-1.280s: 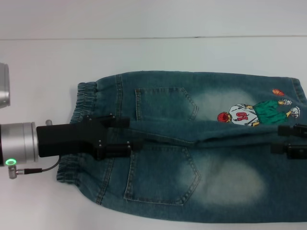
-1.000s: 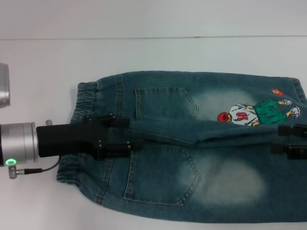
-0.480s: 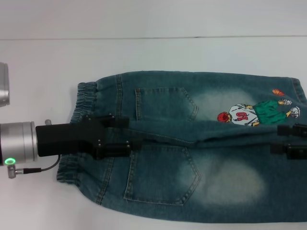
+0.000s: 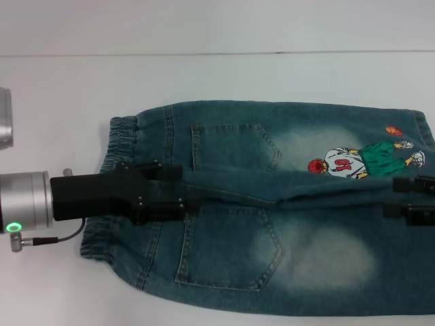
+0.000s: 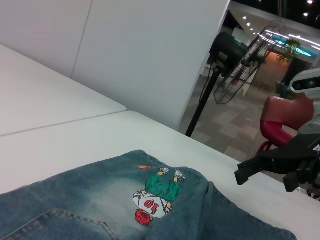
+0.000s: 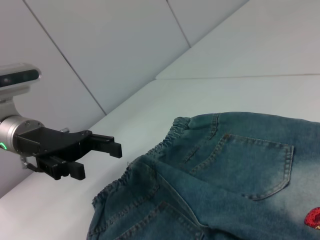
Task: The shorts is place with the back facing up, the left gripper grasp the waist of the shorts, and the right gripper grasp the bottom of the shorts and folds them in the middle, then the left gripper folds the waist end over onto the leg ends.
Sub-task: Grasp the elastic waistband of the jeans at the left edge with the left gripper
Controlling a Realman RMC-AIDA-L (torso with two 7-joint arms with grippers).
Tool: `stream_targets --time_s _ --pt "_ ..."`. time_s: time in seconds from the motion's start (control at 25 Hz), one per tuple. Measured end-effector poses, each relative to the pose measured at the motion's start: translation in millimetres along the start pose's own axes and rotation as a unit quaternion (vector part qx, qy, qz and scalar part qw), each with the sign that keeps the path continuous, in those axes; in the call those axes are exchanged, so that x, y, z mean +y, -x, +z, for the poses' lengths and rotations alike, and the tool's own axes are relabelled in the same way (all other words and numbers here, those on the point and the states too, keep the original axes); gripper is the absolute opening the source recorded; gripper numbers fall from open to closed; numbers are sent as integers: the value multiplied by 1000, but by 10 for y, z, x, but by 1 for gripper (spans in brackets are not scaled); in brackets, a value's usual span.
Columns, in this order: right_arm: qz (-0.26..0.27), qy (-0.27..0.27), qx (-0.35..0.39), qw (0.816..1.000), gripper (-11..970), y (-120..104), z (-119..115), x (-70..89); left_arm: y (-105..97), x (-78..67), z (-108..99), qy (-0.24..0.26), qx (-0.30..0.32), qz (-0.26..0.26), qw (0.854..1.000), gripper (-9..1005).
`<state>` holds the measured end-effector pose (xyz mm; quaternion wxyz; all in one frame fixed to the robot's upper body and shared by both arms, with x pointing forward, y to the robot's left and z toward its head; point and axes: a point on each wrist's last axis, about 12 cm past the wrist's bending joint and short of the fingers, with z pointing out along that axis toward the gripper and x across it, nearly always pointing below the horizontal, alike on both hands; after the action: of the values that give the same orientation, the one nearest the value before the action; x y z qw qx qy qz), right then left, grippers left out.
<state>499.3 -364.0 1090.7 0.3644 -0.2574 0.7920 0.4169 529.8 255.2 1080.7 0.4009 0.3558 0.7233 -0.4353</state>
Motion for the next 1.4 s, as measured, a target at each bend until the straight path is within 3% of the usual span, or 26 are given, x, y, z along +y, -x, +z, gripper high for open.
stream_targets --time_s 0.48,0.64,1.04,1.4 --pt "3 0 -1 1000 946 0 -3 2 74 34 -80 7 10 -42 999 813" --pt "4 0 -2 1000 947 -8 -9 4 124 54 -150 1 34 -85 996 813" --pt "3 0 -2 1000 947 2 -16 1 273 92 -304 -7 115 -174 978 813" --pt "3 0 -2 1000 946 13 -34 -2 285 122 -575 40 138 -228 963 814"
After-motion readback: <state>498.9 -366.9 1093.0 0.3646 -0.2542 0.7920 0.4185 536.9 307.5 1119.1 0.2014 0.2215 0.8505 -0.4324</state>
